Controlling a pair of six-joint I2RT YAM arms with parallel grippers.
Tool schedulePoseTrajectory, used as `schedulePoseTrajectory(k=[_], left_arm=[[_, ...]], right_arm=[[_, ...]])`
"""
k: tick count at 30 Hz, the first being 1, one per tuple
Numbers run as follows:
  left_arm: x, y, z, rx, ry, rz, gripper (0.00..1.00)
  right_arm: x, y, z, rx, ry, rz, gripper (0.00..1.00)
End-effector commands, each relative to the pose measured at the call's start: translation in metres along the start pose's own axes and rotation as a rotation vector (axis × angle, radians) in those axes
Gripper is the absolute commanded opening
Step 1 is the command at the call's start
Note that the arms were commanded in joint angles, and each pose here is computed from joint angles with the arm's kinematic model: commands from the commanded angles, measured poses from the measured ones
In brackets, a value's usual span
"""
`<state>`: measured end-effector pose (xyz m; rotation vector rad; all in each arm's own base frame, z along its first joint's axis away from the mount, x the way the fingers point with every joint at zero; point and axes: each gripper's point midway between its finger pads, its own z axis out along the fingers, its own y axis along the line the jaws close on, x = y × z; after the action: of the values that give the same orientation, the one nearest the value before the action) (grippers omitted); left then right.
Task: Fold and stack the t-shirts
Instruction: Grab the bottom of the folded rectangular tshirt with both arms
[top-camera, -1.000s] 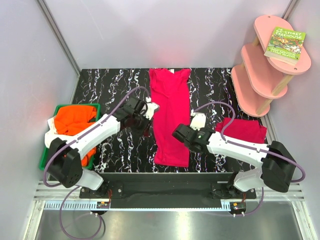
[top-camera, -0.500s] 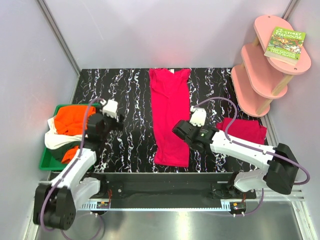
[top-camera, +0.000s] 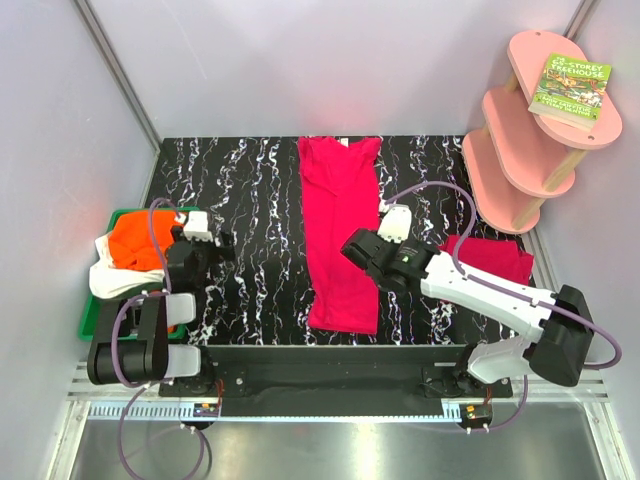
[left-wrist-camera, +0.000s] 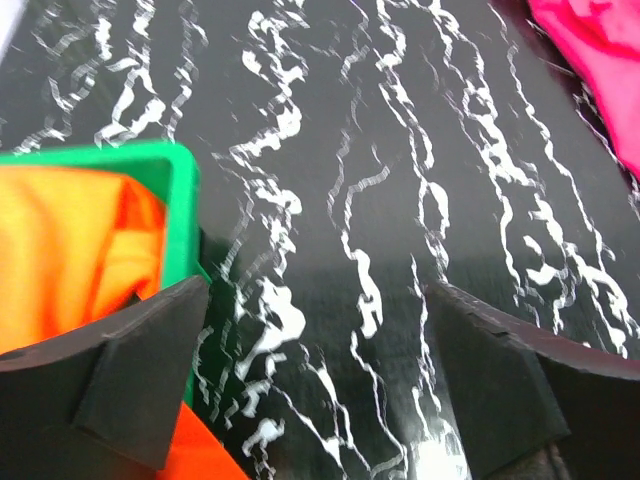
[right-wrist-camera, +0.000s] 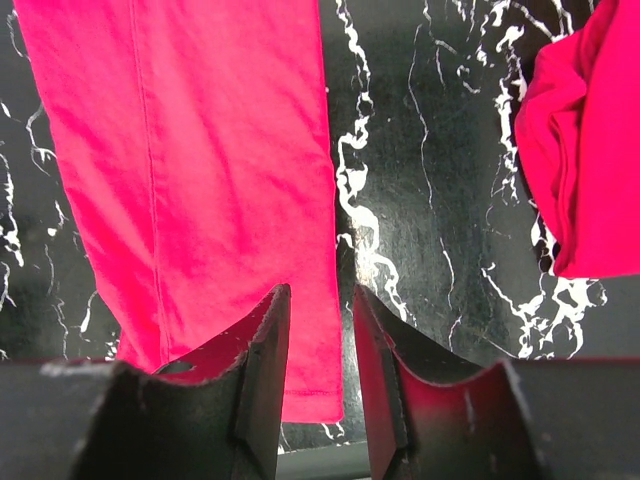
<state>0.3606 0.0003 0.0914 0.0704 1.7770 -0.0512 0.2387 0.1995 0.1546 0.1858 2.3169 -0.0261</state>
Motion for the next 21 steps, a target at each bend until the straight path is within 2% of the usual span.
schedulePoseTrajectory(k=[1, 2, 3, 4, 9, 13, 17, 21], left_arm=[[-0.041, -0.015, -0.005, 0.088, -0.232, 0.024, 0.99], [-0.04, -0.005, -0.003, 0.035, -0.233, 0.006, 0.99], [-0.034, 0.0, 0.0, 0.002, -0.181, -0.006, 0.99], [-0.038, 0.004, 0.001, -0.02, -0.197, -0.04, 0.99], [-0.035, -0.002, 0.004, 0.01, -0.174, -0.017, 0.99], [-0.036, -0.001, 0.004, 0.002, -0.177, -0.016, 0.99], [-0.036, -0.001, 0.004, 0.002, -0.178, -0.016, 0.99], [-0.036, -0.002, 0.004, 0.004, -0.178, -0.015, 0.99]], right_arm=[[-0.02, -0.005, -0.005, 0.041, -0.063, 0.009, 0.4], [-0.021, -0.004, -0.004, 0.045, -0.064, 0.007, 0.4], [-0.021, -0.003, -0.002, 0.049, -0.065, -0.001, 0.41], [-0.021, -0.002, -0.001, 0.054, -0.067, -0.008, 0.41], [-0.031, -0.001, 0.006, 0.085, -0.092, -0.071, 0.43], [-0.054, -0.005, 0.008, 0.094, -0.177, -0.066, 0.43], [-0.056, -0.018, 0.018, 0.104, -0.225, -0.046, 0.43], [-0.042, -0.02, 0.031, 0.061, -0.219, -0.017, 0.43]])
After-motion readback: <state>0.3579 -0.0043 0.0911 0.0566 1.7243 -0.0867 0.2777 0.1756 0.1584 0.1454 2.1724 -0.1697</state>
